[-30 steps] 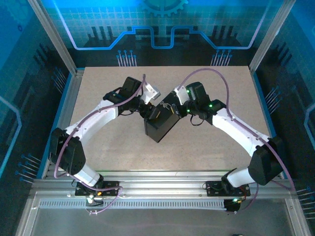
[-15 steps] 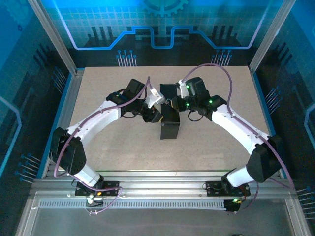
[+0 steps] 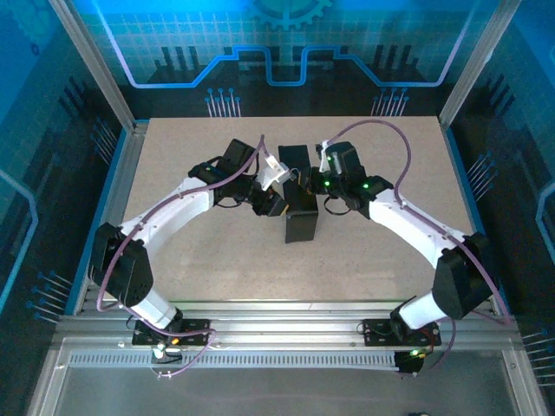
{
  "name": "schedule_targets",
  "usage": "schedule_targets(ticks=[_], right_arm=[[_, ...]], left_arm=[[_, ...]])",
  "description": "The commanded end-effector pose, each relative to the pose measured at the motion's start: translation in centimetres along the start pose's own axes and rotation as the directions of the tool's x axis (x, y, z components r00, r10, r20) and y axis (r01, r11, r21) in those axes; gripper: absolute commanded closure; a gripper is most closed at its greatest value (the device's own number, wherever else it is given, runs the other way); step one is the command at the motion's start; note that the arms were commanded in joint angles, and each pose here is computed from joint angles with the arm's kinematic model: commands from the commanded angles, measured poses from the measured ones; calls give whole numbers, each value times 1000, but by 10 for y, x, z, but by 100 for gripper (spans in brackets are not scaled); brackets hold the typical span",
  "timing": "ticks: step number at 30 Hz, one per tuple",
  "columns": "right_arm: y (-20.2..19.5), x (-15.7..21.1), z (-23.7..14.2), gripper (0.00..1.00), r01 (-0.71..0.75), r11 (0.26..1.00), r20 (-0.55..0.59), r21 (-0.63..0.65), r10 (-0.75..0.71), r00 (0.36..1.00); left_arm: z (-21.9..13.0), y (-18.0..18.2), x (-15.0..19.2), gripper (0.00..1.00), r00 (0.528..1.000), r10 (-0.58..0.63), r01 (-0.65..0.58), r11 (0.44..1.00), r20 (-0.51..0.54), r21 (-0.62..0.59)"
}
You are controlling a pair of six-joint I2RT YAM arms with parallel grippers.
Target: Unlock a padlock with a key
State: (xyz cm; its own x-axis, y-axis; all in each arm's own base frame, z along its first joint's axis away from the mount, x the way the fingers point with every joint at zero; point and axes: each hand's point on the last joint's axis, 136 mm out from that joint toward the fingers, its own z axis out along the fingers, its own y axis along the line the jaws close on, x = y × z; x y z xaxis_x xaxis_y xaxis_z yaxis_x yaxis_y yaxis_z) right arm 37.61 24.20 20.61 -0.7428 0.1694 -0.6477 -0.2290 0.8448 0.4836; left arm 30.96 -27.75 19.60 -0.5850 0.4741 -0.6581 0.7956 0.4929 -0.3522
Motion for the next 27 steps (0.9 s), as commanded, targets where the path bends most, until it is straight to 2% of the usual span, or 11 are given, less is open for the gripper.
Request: schedule_targets(ticks=[1,14,23,27], right_arm=[[0,-10,7,98,-69,998,62,5,68,996],[2,-30,12,97,-92,995,141,36,86,986],[-5,-72,-24,96,-72,997,251,31,62,966],[-32,-78,-39,95,-89,993,252,72,68,965]], left_arm=[[4,-3,3,66,1000,-3,3,1000,-2,27],[3,-3,1,66,1000,7,-7,1000,6,23],[-8,0,-14,49,998,21,-19,999,61,-28],[-19,14,-30,43,992,-5,18,995,128,-103]])
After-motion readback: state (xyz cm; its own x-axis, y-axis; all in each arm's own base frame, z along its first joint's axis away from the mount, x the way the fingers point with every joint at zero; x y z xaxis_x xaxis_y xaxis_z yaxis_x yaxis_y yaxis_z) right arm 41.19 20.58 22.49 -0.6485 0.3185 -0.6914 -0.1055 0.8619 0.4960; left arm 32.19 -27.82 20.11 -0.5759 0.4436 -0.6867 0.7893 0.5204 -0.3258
